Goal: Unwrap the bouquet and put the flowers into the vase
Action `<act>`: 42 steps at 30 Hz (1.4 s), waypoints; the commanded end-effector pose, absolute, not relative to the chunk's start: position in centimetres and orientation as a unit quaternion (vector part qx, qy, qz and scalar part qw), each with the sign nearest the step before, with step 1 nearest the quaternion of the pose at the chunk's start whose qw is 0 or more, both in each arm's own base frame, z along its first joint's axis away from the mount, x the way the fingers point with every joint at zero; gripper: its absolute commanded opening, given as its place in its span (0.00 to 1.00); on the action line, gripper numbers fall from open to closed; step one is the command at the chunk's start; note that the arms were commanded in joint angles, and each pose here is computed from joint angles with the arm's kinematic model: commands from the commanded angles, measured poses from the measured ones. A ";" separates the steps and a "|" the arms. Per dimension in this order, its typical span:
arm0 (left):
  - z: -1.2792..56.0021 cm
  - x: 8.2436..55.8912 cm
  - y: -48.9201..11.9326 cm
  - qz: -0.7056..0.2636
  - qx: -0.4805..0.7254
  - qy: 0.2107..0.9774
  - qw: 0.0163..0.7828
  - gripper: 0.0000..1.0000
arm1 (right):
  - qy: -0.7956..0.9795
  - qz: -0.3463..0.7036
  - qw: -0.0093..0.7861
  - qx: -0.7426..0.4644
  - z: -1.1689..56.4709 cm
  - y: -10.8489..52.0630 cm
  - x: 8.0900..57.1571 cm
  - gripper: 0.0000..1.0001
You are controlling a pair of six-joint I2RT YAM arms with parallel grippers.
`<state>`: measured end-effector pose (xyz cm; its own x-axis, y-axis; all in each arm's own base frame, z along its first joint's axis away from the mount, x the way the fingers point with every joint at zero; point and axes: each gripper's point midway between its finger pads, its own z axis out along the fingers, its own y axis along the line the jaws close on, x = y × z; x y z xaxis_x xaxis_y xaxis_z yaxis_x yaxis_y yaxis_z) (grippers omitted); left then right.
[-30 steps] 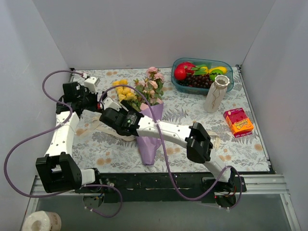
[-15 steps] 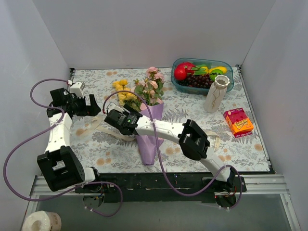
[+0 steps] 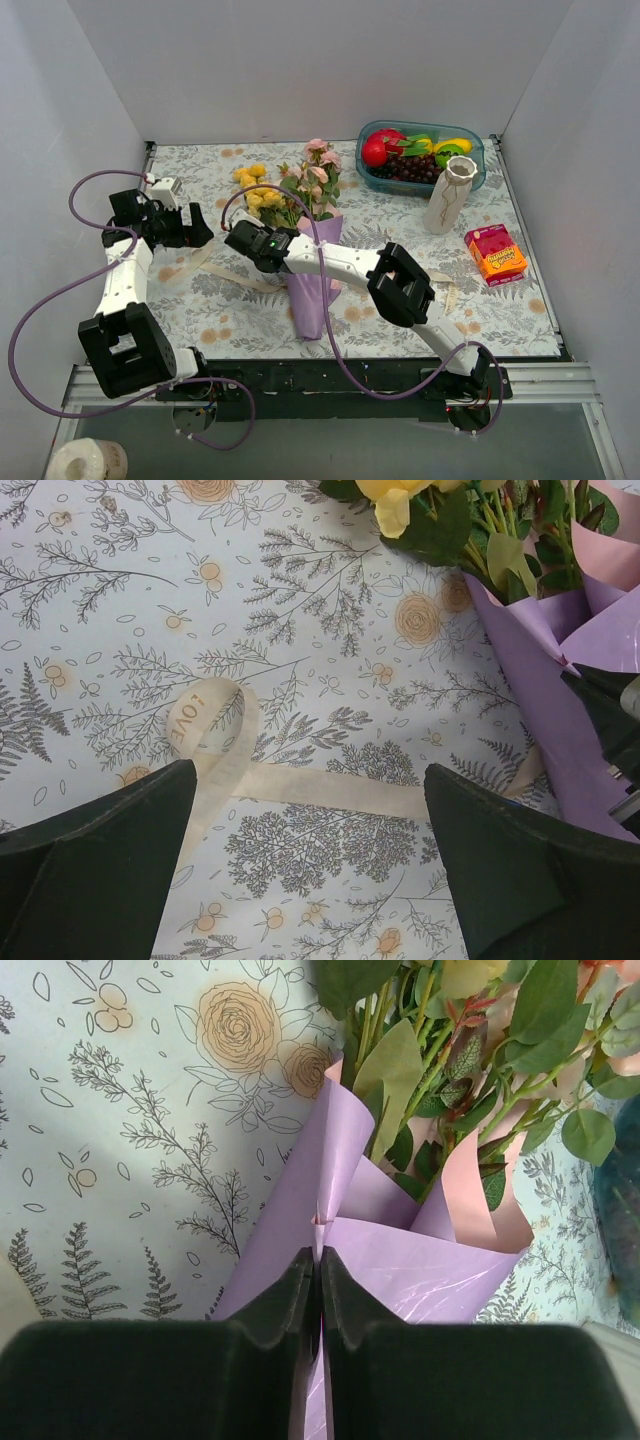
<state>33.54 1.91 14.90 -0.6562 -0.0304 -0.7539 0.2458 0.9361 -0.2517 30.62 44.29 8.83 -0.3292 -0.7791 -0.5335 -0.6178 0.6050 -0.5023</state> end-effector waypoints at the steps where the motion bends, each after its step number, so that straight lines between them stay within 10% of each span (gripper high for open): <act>1: 15.9 33.6 2.0 -0.160 0.072 0.884 0.433 0.98 | 0.801 -0.075 0.424 -0.416 12.9 45.6 31.0 0.11; 14: 15.6 33.6 1.7 -0.168 0.073 0.883 0.432 0.98 | 0.765 -0.016 0.536 -0.356 28.3 43.2 28.9 0.08; 23: 16.4 33.8 2.0 -0.159 0.077 0.881 0.440 0.98 | 0.785 -0.064 0.534 -0.306 26.4 33.8 26.7 0.10; 31: 17.2 34.2 2.0 -0.159 0.078 0.878 0.445 0.98 | 0.827 -0.085 0.510 -0.222 23.2 25.0 23.6 0.69; 42: 17.8 34.2 2.0 -0.159 0.077 0.876 0.448 0.98 | 0.796 -0.015 0.561 -0.229 31.9 26.6 23.9 0.86</act>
<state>33.87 1.96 15.33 -0.6394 -0.0245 -0.7685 0.2544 0.9364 -0.2416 23.26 24.32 28.05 -0.3368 -0.4381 -0.8334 -0.3099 0.8874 -0.3413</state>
